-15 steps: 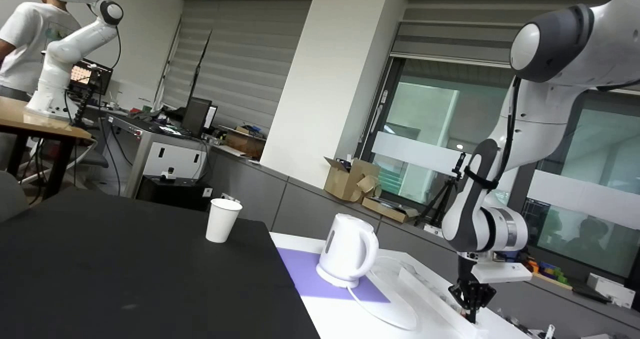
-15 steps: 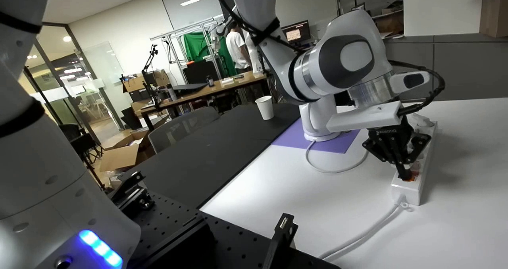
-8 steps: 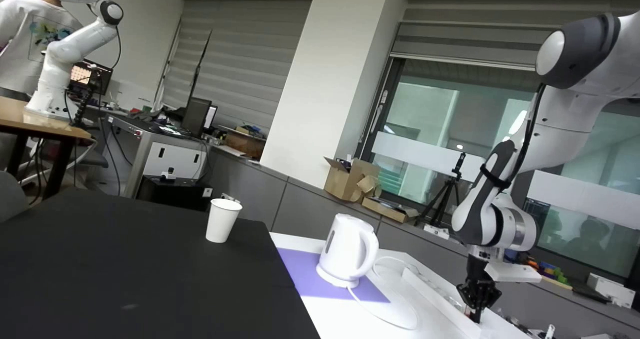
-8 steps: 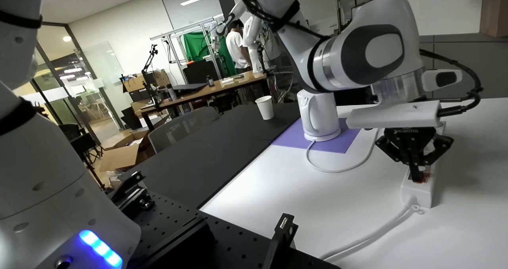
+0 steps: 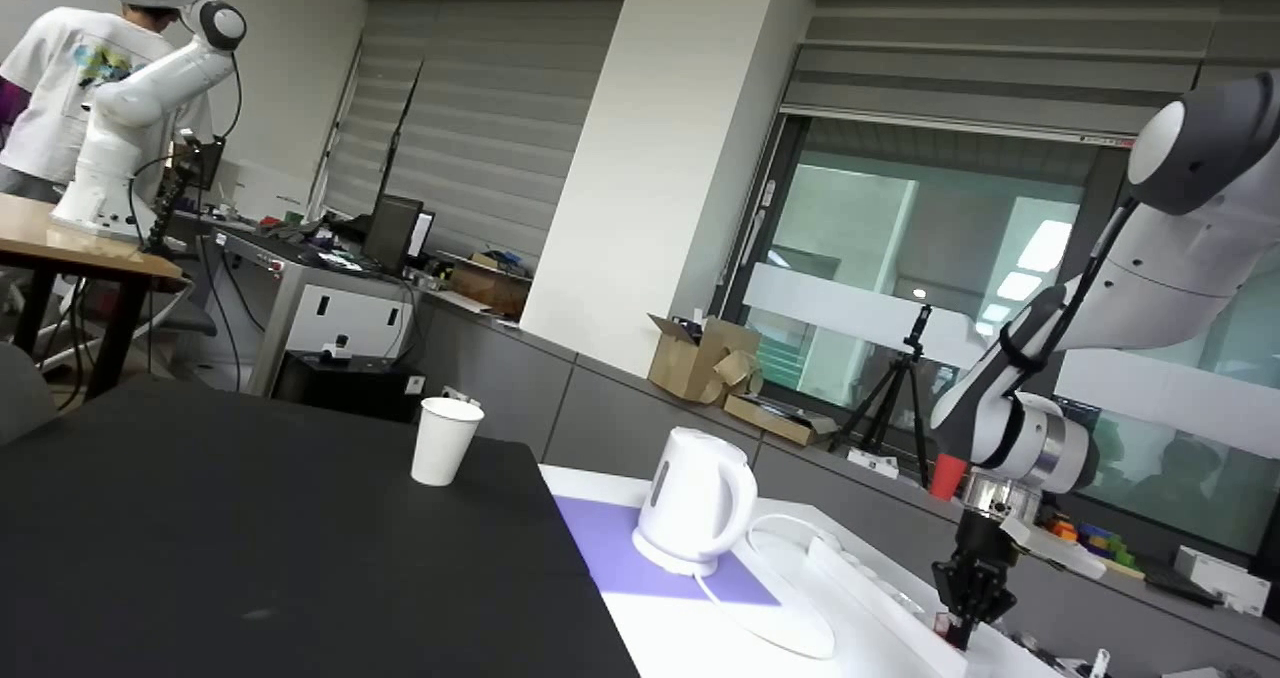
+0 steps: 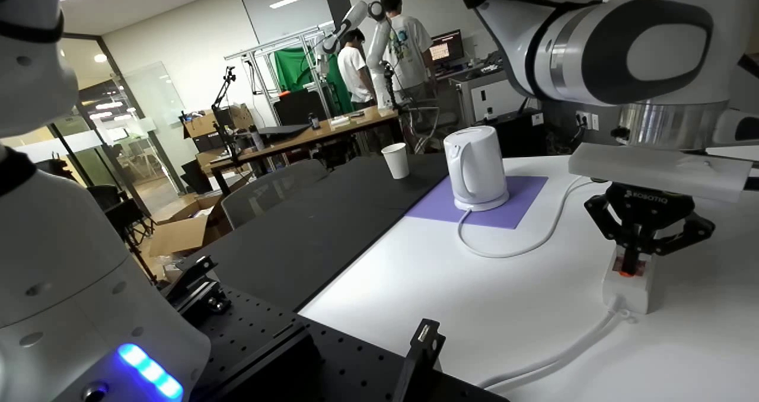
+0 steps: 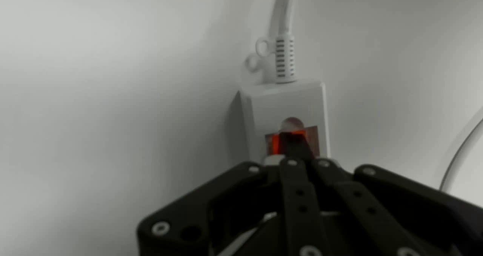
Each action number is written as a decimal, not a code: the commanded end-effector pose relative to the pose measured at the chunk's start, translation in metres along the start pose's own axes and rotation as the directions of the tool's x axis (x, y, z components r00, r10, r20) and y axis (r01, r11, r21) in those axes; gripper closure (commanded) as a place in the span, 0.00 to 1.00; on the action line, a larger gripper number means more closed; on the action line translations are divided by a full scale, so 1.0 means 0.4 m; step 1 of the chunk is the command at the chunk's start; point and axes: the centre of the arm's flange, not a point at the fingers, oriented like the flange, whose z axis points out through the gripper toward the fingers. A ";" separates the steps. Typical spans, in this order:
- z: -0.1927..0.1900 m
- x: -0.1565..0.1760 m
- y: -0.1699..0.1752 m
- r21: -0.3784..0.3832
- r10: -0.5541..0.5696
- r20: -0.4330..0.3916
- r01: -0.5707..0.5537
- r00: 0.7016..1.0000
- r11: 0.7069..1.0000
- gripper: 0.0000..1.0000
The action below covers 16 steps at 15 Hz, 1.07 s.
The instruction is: Turn on the extension cord switch
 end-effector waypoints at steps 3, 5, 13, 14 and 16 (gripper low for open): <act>0.076 0.039 0.049 0.078 0.005 0.047 -0.009 0.999 0.997 1.00; 0.059 0.041 0.022 0.089 -0.005 0.051 0.000 0.999 0.996 1.00; -0.083 0.035 -0.157 0.037 -0.060 0.094 0.057 0.994 0.998 1.00; -0.100 0.033 -0.184 0.016 -0.066 0.093 0.065 0.993 0.998 1.00; -0.137 0.026 -0.234 -0.029 -0.074 0.087 0.076 0.993 0.997 1.00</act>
